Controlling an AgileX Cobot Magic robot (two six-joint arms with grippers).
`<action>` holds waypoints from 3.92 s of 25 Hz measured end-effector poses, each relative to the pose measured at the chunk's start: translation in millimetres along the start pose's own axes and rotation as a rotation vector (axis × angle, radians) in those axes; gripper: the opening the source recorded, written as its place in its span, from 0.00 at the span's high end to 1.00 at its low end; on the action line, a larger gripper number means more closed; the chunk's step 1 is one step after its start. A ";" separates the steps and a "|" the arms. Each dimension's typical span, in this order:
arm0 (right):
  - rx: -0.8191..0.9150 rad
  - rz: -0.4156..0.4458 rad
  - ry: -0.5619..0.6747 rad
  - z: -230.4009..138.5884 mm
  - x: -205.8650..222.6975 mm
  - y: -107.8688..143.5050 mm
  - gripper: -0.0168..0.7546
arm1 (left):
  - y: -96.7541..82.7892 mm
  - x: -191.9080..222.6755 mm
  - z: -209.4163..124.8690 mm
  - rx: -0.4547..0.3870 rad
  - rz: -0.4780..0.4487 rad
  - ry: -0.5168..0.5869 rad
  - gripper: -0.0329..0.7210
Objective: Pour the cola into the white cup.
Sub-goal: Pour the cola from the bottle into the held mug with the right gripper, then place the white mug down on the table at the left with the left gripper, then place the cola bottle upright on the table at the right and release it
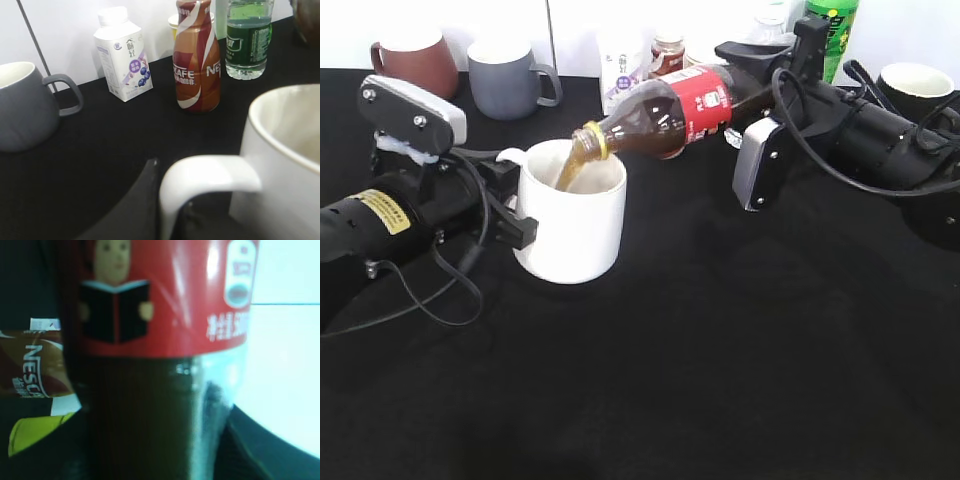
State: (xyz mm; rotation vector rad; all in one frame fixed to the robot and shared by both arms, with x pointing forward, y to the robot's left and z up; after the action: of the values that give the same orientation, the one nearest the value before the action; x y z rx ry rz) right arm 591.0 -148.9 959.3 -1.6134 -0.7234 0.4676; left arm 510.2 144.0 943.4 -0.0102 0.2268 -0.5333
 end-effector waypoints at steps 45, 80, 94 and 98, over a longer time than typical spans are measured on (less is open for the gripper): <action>1.544 -0.207 0.279 6.9 -37.1 -9.7 0.48 | 88.2 11.8 5.3 -0.122 0.369 -0.240 0.91; 1.489 -0.437 0.668 -27.1 -62.3 2.2 0.48 | 78.2 6.3 11.8 -0.091 0.285 -0.257 0.60; 1.441 -0.396 0.685 -72.6 -5.9 93.7 0.48 | 68.6 -17.2 35.9 -0.073 0.250 -0.279 0.60; 1.437 -0.394 0.689 -70.2 -10.7 94.5 0.48 | 68.6 -17.2 35.8 -0.073 0.250 -0.278 0.60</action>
State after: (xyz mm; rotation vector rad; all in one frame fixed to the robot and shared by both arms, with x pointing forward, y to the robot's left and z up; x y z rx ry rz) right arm 648.1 -212.8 877.8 -0.1855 -0.0385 0.0344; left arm 538.0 210.0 977.3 -0.1244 -0.0254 -0.2696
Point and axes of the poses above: a point on each arm's last joint axis where the gripper is mounted, x pointing out along that axis toward the gripper, y along the wrist's bending axis when the last joint is at zero, z = x × y, the point moved 1 cm from there along x, pointing out along that axis toward the gripper, and after that the axes turned 10 degrees about -x, right-handed, at the moved point
